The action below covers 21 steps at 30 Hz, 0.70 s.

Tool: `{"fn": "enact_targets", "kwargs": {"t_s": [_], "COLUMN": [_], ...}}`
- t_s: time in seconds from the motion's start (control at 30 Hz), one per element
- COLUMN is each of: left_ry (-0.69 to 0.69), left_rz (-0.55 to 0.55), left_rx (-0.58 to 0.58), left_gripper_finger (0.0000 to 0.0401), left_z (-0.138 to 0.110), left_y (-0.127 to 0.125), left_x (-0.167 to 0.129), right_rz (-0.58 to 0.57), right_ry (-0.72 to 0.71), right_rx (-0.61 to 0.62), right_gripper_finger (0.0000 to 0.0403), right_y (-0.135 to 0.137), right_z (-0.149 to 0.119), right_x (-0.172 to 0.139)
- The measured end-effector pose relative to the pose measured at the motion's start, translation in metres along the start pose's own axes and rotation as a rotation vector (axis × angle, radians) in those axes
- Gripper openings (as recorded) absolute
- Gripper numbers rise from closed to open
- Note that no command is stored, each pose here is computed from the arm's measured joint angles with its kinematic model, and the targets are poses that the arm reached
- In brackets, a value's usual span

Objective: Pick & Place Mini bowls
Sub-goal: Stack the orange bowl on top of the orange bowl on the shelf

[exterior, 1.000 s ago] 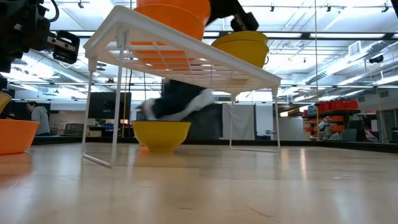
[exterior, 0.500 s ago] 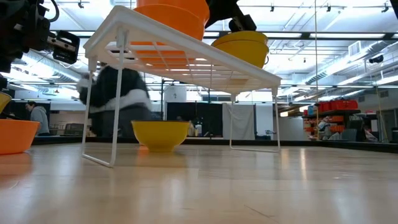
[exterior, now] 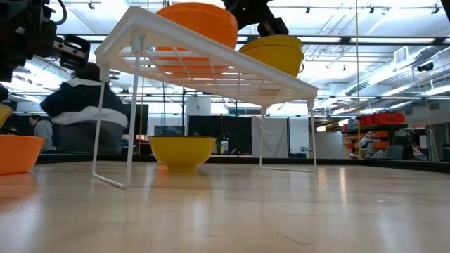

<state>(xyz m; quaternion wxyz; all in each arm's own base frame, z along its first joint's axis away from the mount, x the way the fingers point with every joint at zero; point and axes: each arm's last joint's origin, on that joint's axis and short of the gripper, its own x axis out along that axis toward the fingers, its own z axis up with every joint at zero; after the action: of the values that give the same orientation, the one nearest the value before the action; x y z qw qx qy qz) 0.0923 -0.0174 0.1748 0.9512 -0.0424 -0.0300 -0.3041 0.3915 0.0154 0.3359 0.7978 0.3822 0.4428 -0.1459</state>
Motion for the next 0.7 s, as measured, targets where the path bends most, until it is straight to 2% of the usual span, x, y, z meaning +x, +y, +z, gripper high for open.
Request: {"fn": "enact_targets", "kwargs": {"t_s": [0.17, 0.33, 0.6, 0.7], "left_ry": [0.0, 0.0, 0.0, 0.0], "left_rz": [0.0, 0.0, 0.0, 0.0], "left_rx": [0.0, 0.0, 0.0, 0.0], "left_gripper_finger": [0.0037, 0.0037, 0.0037, 0.0037], "left_z": [0.0, 0.0, 0.0, 0.0], "left_y": [0.0, 0.0, 0.0, 0.0], "left_x": [0.0, 0.0, 0.0, 0.0], "right_rz": [0.03, 0.051, 0.098, 0.118], "right_ry": [-0.026, -0.044, -0.067, -0.079], "right_rx": [-0.03, -0.119, -0.194, -0.258], "right_gripper_finger": [0.0073, 0.0095, 0.0093, 0.0089], "right_y": [0.003, 0.007, 0.018, 0.023], "right_z": [0.002, 0.002, -0.004, -0.007], "right_x": [0.0, 0.0, 0.0, 0.0]}}
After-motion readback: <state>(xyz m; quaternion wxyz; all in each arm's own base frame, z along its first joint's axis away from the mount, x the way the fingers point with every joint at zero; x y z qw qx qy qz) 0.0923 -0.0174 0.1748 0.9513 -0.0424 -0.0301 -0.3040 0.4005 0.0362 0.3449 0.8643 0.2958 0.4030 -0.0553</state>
